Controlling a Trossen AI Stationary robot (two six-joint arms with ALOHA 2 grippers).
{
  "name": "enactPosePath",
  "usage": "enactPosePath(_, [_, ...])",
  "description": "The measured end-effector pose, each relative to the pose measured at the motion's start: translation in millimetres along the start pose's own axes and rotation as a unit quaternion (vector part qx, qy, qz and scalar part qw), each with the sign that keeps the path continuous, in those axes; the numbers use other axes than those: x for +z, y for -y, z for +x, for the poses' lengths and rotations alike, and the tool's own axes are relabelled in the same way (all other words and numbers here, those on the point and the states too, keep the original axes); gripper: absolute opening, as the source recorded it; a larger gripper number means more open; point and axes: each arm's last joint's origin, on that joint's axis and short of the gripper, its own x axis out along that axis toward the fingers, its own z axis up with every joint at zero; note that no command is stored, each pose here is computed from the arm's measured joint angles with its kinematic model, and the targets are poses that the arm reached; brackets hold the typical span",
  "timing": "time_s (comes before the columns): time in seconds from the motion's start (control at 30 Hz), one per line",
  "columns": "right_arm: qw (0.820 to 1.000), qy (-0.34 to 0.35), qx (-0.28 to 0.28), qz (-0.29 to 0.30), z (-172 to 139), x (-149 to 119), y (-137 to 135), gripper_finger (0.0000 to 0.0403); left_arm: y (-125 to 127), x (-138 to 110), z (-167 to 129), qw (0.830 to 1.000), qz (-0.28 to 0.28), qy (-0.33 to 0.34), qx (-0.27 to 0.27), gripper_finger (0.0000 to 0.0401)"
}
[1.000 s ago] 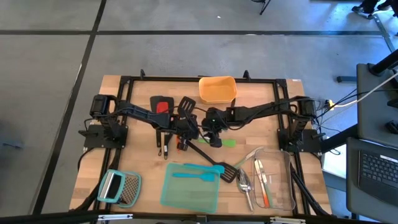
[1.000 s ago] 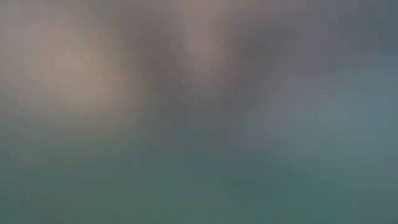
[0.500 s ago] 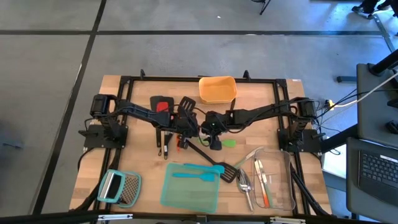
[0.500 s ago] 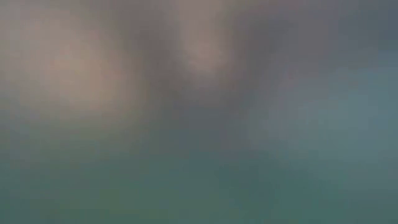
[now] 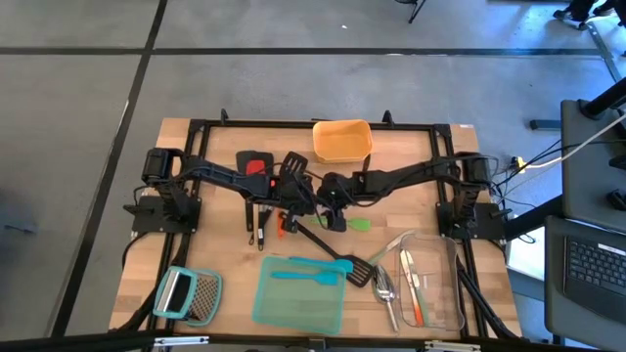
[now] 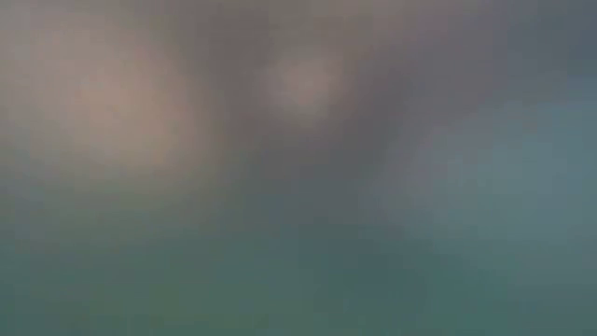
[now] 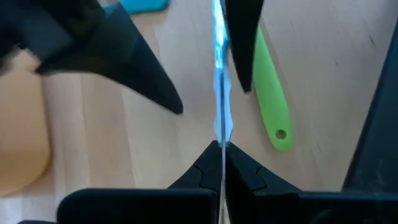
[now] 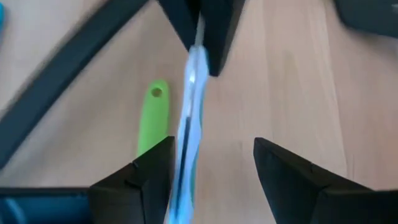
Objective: Pick & Place Kitchen Items
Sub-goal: Put the blue patterned table knife into the transparent bin
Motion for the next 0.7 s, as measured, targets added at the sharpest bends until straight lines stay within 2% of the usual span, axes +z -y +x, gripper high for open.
enactPosePath(0.1, [1.0,-0.004,-0.004,0.013,2,-1,6,0.0218,0,0,0,1.0,0.0,-0.003,-0.001,0.0001])
enactPosePath(0.23, [0.998,-0.008,-0.008,0.06,1,-2,13,0.0203,0,-2,0,1.0,-0.001,-0.01,-0.001,0.0001])
enactPosePath(0.37, [0.997,-0.011,0.004,0.072,0,-2,16,0.0149,0,-2,0,1.0,-0.001,-0.011,0.001,0.0001])
enactPosePath(0.53, [0.996,-0.01,0.05,0.073,0,-1,13,0.0033,0,-2,0,1.0,-0.001,-0.015,0.012,0.0001])
enactPosePath(0.7, [0.995,-0.008,0.06,0.074,-1,0,14,0.003,-2,-2,0,0.998,-0.002,-0.029,0.052,0.0002])
